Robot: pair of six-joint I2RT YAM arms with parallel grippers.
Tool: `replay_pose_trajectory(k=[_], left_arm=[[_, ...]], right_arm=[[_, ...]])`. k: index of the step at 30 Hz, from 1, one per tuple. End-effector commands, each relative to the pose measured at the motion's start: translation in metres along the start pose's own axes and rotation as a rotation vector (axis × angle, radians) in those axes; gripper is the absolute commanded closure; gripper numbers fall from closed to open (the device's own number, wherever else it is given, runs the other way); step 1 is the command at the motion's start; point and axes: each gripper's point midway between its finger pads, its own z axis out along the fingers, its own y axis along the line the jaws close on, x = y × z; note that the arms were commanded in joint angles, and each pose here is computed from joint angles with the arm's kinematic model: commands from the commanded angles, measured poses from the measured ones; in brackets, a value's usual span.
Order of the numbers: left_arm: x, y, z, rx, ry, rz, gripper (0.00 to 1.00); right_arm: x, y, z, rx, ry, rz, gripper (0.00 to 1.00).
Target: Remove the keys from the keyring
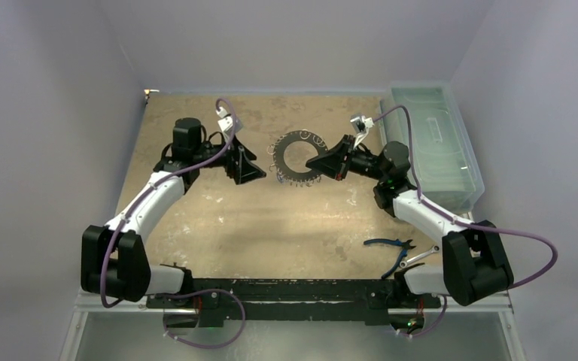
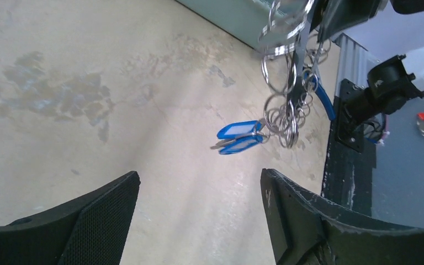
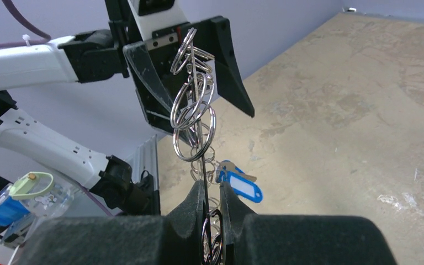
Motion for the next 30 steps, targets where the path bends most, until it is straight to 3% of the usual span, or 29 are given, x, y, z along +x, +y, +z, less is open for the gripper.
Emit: replay_pose_trajectory(k=[1, 7, 18, 23, 30], left_arm=[[-0.006, -0.014, 0.002, 0.086, -0.084, 0.034, 0.21], [0.012, -0.035, 0.014, 0.202, -0.089, 0.063, 0.22], [0.031, -0.046, 0.042, 0.261, -0.024, 0.114, 0.27], [0.03, -0.043, 0.046, 0.253, -0.022, 0.118, 0.42], [0.022, -0.045, 0.048, 0.266, -0.038, 0.113, 0.76]], right_arm=[[-0.01, 0.004, -0.001, 0.003, -0.035, -0.038, 1.0], [-0.011, 0.007, -0.001, -0.011, -0.033, -0.039, 1.0], [-0.009, 0.014, -0.001, -0.057, -0.023, -0.046, 1.0], [-0.009, 0.015, -0.001, -0.059, -0.023, -0.047, 1.0], [-0.007, 0.014, -0.001, -0.066, -0.018, -0.044, 1.0]])
